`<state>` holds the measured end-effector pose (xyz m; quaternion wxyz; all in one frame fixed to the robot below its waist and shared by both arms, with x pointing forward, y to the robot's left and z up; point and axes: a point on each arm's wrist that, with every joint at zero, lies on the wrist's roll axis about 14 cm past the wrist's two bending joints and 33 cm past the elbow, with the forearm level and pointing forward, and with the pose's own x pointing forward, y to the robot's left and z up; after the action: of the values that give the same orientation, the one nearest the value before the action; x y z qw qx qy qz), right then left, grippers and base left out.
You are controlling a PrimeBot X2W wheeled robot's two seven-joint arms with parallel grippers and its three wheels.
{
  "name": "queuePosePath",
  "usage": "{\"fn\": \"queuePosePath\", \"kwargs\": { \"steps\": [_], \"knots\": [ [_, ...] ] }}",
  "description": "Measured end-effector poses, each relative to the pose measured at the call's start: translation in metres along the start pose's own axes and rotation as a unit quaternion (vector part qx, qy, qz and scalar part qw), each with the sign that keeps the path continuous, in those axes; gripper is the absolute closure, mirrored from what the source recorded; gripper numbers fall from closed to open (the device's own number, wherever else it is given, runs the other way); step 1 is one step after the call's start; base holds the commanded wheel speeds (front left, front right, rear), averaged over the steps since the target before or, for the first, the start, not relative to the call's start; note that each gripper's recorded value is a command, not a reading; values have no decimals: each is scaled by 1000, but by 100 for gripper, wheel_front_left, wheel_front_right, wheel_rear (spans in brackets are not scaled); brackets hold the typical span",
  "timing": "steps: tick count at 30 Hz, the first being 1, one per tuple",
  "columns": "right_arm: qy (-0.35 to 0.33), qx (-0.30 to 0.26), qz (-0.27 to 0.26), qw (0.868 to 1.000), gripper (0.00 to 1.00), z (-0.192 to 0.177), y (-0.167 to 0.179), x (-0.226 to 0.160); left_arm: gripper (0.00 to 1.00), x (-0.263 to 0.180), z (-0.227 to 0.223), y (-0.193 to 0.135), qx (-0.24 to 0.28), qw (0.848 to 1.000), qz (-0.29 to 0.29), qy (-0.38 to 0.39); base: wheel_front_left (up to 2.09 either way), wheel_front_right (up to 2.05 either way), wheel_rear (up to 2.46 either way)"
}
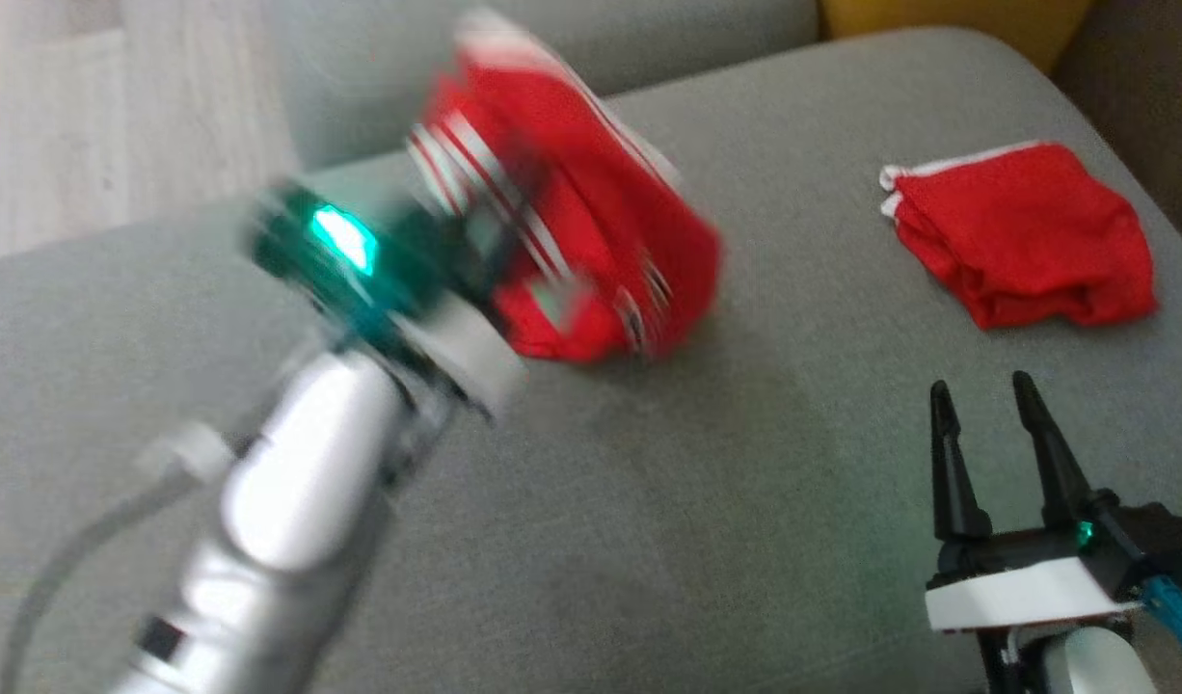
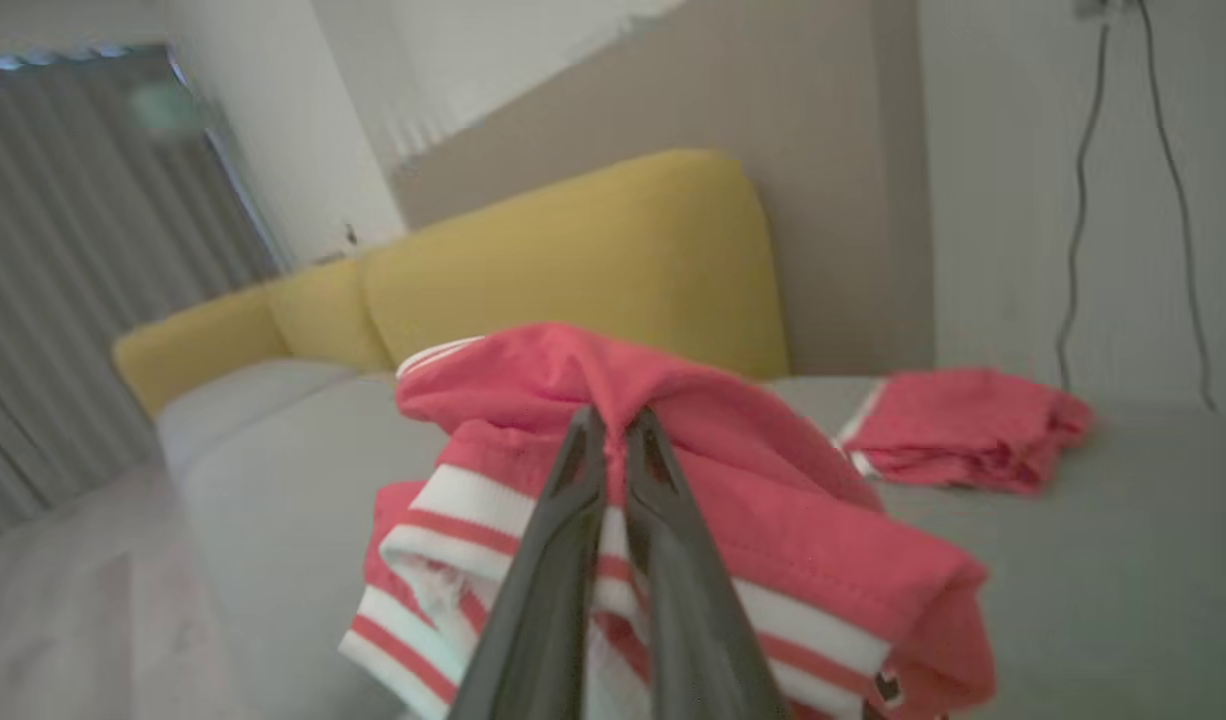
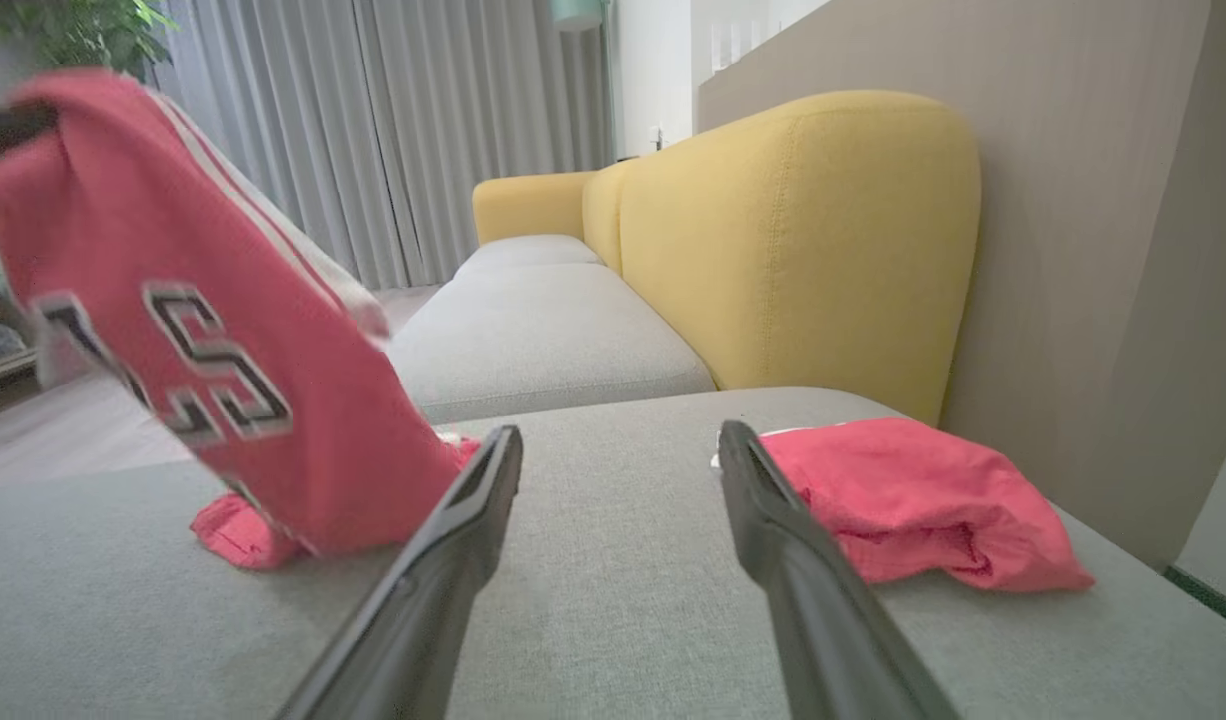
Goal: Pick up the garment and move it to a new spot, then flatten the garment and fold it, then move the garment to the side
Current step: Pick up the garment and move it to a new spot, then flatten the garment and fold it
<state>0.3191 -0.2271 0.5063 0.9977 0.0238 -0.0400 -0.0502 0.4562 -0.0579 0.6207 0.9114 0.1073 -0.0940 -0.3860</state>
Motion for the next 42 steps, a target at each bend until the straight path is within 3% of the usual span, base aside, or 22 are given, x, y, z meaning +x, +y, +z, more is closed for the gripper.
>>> {"fn": "queuePosePath", "kwargs": {
  "steps": [6, 8, 14, 16, 18, 21, 22, 30, 35, 42],
  "knots": [
    [34, 7, 6, 999, 0, -21, 7, 15, 100, -14, -123, -99, -89, 987, -98, 94, 0, 0, 0],
    [40, 6, 8, 999, 0, -25, 8, 24, 0, -23, -150, -113, -105, 982, -108, 112, 0, 0, 0],
    [63, 10, 28, 998, 0, -43, 21, 33, 0, -41, -170, -113, -150, 979, -57, 124, 0, 0, 0],
    [67, 14, 37, 997, 0, -45, 27, 33, 0, -51, -165, -103, -168, 979, -17, 118, 0, 0, 0],
    [66, 20, 52, 996, 0, -45, 37, 30, 0, -76, -155, -81, -189, 975, 60, 105, 0, 0, 0],
    [72, 29, 68, 995, 0, -48, 48, 22, 0, -115, -155, -57, -210, 961, 145, 106, 0, 0, 0],
    [72, 29, 68, 995, 0, -48, 48, 22, 0, -115, -155, -57, -210, 961, 145, 106, 0, 0, 0],
    [71, 33, 113, 991, 0, -46, 74, 8, 0, -206, -128, -10, -208, 926, 308, 67, 0, 0, 0],
    [57, 24, 136, 989, 0, -38, 85, 3, 0, -241, -111, -4, -186, 916, 352, 47, 0, 0, 0],
    [62, 24, 139, 988, 0, -40, 86, -4, 0, -259, -112, -6, -176, 911, 368, 54, 0, 0, 0]
  ]
}}
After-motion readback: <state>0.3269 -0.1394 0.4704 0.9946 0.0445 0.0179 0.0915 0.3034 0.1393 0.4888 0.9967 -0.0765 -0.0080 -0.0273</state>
